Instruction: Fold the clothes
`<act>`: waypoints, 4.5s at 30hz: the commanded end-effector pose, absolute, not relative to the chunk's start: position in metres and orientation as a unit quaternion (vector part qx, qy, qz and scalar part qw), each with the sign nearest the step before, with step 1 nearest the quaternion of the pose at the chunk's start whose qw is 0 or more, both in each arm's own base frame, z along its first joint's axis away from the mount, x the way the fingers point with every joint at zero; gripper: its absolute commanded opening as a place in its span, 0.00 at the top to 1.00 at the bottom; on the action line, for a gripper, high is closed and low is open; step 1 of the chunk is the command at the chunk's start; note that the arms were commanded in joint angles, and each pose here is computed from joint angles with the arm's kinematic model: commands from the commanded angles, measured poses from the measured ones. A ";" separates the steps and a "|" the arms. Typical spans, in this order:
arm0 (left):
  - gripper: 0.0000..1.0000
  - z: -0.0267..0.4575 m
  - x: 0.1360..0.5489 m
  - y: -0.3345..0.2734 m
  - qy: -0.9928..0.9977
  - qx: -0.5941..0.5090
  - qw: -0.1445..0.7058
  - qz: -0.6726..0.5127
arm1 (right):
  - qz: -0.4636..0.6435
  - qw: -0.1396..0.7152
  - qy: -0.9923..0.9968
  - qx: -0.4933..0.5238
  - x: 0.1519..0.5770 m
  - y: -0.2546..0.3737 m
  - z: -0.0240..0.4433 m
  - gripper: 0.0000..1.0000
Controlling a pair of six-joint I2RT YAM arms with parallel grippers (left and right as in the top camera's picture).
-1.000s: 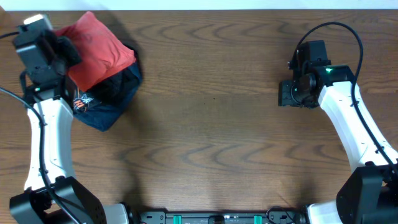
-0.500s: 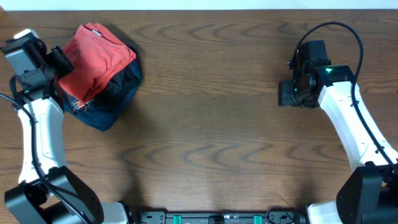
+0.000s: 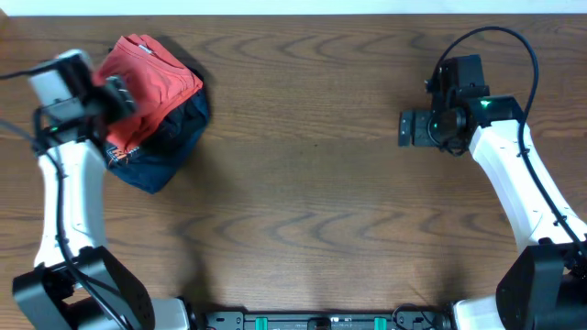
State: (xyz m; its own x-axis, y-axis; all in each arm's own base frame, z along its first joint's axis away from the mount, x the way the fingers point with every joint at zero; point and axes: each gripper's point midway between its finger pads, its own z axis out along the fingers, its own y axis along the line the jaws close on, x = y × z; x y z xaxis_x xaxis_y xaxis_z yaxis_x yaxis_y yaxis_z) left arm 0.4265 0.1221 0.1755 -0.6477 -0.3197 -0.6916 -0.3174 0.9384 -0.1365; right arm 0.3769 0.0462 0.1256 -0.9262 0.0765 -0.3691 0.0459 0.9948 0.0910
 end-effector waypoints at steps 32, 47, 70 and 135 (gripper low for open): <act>0.02 0.260 0.238 -0.010 0.920 -0.024 0.391 -0.027 | 0.010 0.453 0.878 0.155 0.307 -0.048 0.254 0.01; 0.02 0.281 0.217 -0.010 0.881 -0.022 0.472 -0.034 | 0.009 0.362 0.918 0.162 0.228 -0.035 0.191 0.01; 0.02 0.281 0.218 -0.010 0.881 -0.022 0.471 -0.034 | 0.036 0.388 0.920 0.043 0.227 0.014 0.192 0.01; 0.02 0.278 0.204 -0.001 0.883 -0.040 0.468 -0.024 | 0.006 0.683 0.726 -0.085 0.245 0.020 0.158 0.01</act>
State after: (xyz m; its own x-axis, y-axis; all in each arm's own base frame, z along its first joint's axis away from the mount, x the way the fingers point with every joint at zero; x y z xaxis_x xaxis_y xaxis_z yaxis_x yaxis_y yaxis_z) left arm 0.2134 -0.0094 0.2808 -0.5584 -0.0747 -0.8262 -0.0070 0.9963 -0.0854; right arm 0.2456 0.0202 0.1590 -0.0550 -0.0990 -0.9936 -0.1253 0.9879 -0.0915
